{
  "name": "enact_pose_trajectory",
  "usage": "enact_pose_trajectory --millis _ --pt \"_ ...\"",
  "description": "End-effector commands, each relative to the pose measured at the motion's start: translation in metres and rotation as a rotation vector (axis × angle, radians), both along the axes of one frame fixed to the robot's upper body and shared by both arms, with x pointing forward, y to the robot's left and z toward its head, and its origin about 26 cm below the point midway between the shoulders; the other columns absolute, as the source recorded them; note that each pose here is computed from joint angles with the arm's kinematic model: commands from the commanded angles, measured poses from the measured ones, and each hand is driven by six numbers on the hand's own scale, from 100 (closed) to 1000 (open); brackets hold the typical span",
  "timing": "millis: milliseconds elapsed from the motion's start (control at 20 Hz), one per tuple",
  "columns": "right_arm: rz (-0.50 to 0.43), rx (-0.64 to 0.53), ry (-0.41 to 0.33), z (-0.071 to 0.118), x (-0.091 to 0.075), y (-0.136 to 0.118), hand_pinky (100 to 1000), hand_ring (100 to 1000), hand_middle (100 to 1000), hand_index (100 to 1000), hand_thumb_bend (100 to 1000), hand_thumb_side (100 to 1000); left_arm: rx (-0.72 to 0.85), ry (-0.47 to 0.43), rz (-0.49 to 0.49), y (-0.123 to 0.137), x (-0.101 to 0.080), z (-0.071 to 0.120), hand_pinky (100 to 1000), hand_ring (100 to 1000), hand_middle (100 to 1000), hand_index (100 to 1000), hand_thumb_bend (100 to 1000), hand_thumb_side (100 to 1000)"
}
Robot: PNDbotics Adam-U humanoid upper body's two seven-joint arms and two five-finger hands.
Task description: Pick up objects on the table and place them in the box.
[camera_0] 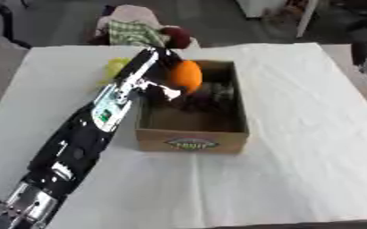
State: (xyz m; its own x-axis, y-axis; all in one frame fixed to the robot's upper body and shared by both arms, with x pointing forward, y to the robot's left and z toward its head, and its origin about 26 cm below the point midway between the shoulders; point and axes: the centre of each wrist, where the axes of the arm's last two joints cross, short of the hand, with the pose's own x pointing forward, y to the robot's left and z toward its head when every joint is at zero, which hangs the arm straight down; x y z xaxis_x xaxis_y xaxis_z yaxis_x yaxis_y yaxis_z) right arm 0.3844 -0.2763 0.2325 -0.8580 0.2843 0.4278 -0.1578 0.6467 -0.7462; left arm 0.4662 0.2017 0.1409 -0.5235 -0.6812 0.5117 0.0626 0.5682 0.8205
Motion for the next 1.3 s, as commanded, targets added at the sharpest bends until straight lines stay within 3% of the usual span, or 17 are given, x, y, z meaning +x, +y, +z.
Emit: enact_pose_trajectory --millis 50,350,500,650,850,1300 --pt "-0.01 -0.011 -0.028 0.011 -0.003 -0.005 758 922 811 858 100 236 -0.032 -0.081 0.049 0.02 -0.001 0.032 737 708 660 737 805 111" --pt "-0.029 -0.019 -0.021 0.009 -0.002 -0.01 758 922 810 857 100 236 -0.067 -0.16 0.185 0.066 -0.011 0.076 730 701 653 741 802 100" --pt "-0.036 -0.021 -0.017 0.008 -0.002 -0.011 757 922 810 857 100 237 -0.046 -0.134 0.297 0.09 -0.012 0.079 717 680 642 737 807 106" --pt "-0.035 -0.022 -0.013 0.007 -0.002 -0.011 758 924 810 857 100 236 -0.02 -0.078 0.393 0.107 -0.01 0.066 718 682 645 739 813 130" --pt "-0.032 -0.026 -0.01 0.006 -0.002 -0.01 758 924 810 857 100 235 0.047 0.035 0.497 0.124 -0.006 0.033 718 685 652 744 816 150" --pt "-0.023 -0.024 -0.005 0.004 -0.001 -0.008 760 927 811 858 100 234 0.086 0.154 0.552 0.114 0.001 -0.017 710 674 632 737 827 214"
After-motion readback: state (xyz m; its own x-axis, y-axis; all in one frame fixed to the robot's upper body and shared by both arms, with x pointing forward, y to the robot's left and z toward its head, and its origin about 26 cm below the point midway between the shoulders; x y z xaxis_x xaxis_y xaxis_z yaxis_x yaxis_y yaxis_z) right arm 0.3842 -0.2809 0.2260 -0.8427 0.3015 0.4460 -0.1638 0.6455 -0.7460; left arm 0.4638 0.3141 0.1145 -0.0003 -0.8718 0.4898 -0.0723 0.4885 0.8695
